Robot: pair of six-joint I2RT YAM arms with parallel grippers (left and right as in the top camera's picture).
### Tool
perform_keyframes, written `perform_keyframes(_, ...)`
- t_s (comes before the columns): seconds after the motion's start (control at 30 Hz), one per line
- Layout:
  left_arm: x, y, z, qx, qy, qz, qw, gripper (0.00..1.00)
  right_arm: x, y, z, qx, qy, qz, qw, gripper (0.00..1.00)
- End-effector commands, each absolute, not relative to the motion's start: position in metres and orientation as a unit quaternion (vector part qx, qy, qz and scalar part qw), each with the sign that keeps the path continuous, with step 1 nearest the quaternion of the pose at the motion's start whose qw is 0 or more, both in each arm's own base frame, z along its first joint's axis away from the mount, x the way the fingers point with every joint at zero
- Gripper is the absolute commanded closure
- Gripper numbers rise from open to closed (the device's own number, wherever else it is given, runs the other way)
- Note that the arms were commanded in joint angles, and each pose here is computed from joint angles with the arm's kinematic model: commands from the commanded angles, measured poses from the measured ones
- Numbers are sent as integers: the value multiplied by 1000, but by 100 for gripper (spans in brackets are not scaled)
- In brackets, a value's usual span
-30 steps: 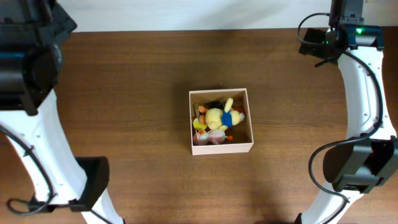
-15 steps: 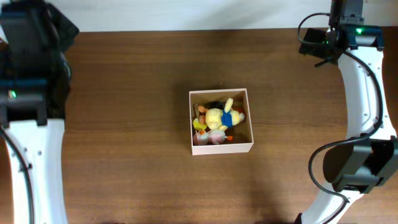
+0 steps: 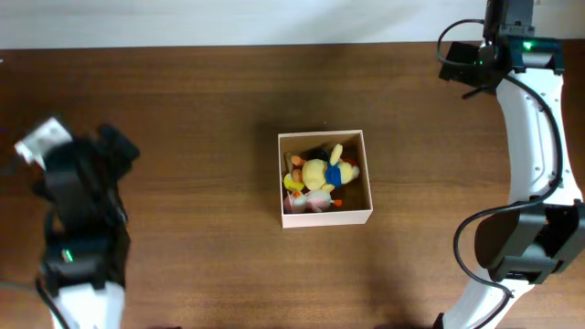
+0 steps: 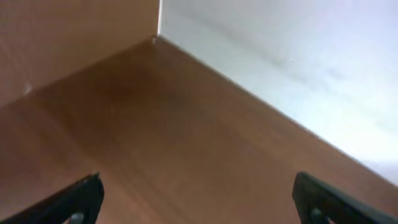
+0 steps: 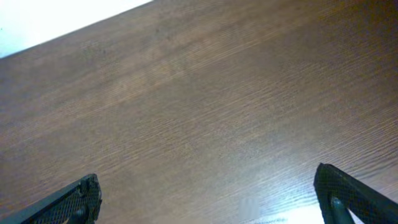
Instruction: Pack container
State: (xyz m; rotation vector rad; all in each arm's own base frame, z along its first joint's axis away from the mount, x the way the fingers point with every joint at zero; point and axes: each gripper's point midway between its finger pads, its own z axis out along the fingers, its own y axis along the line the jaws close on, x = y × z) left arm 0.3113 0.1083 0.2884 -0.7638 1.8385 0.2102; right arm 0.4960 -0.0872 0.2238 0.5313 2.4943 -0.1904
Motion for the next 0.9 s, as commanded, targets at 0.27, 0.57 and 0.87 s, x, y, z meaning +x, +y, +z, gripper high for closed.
perform_keyframes(0.27,235,64,253,-182,754,61,628,1,497,-89,226,199,933,-71,291,1)
perform_keyframes(0.57,228,36,210,-63,766,60,637,1,497,-89,226,199,933,-71,291,1)
perform_keyframes(0.87,228,36,164,-64,773,61,628,1,497,-89,226,199,933,-71,291,1)
